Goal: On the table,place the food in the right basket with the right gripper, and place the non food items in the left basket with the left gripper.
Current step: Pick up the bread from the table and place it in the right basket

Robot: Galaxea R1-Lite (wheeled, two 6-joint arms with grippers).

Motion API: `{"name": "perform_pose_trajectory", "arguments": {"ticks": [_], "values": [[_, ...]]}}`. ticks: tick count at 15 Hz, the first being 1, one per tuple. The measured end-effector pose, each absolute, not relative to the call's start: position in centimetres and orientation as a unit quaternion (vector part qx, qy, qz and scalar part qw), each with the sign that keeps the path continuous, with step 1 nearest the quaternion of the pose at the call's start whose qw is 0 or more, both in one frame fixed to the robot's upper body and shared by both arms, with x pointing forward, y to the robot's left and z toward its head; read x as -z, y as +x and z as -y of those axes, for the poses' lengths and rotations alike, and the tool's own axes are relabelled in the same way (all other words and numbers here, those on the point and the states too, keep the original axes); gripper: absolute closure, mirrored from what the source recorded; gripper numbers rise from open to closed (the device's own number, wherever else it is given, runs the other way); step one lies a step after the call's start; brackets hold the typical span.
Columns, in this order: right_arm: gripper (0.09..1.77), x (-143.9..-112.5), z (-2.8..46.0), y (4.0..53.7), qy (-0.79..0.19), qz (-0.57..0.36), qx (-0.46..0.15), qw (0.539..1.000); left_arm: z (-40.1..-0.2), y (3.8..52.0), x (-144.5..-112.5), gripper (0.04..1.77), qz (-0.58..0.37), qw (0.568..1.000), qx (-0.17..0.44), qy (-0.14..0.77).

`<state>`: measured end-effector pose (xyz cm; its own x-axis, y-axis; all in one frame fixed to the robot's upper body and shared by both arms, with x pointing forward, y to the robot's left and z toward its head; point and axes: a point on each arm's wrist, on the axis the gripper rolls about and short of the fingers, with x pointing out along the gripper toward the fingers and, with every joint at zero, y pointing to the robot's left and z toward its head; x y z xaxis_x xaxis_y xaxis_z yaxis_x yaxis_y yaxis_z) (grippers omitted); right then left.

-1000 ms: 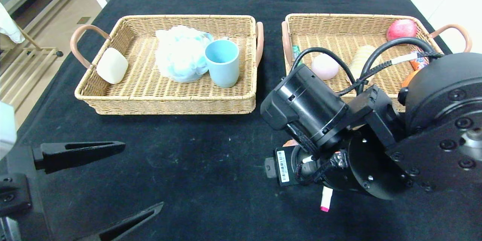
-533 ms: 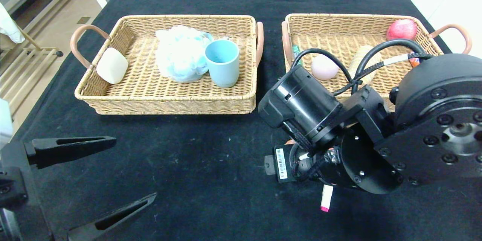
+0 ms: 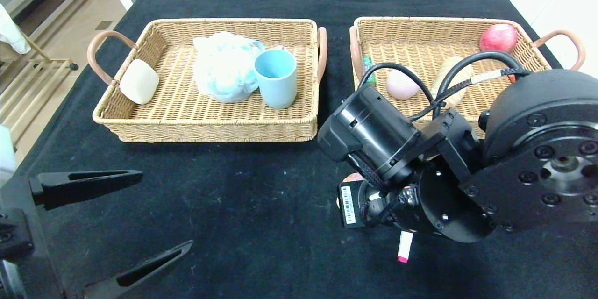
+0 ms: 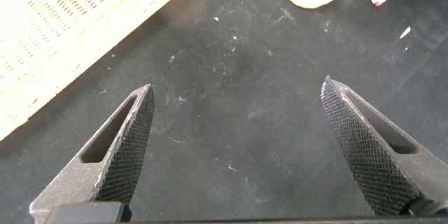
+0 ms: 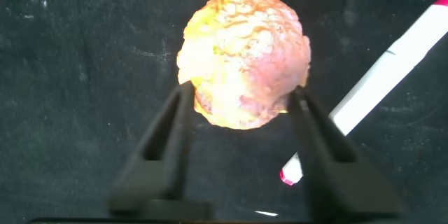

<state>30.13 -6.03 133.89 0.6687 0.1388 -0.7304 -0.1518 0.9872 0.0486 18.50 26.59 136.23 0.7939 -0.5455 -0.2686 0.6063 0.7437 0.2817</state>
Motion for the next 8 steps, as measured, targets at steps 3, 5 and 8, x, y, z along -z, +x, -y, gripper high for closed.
{"name": "perform_pose_trajectory", "arguments": {"ticks": [3, 5, 8], "values": [[1.22, -133.75, 5.97, 30.14, -0.009, -0.401, -0.08, 0.913, -26.62, 18.5, -136.18, 0.09, -0.086, 0.93, 0.308, 0.18], [1.23, -133.65, 5.99, 30.14, -0.01, -0.402, -0.08, 0.912, -26.62, 18.52, -136.14, 0.09, -0.086, 0.93, 0.308, 0.18], [1.23, -133.58, 5.99, 30.15, -0.011, -0.403, -0.079, 0.912, -26.6, 18.54, -136.1, 0.09, -0.087, 0.93, 0.308, 0.181]]}}
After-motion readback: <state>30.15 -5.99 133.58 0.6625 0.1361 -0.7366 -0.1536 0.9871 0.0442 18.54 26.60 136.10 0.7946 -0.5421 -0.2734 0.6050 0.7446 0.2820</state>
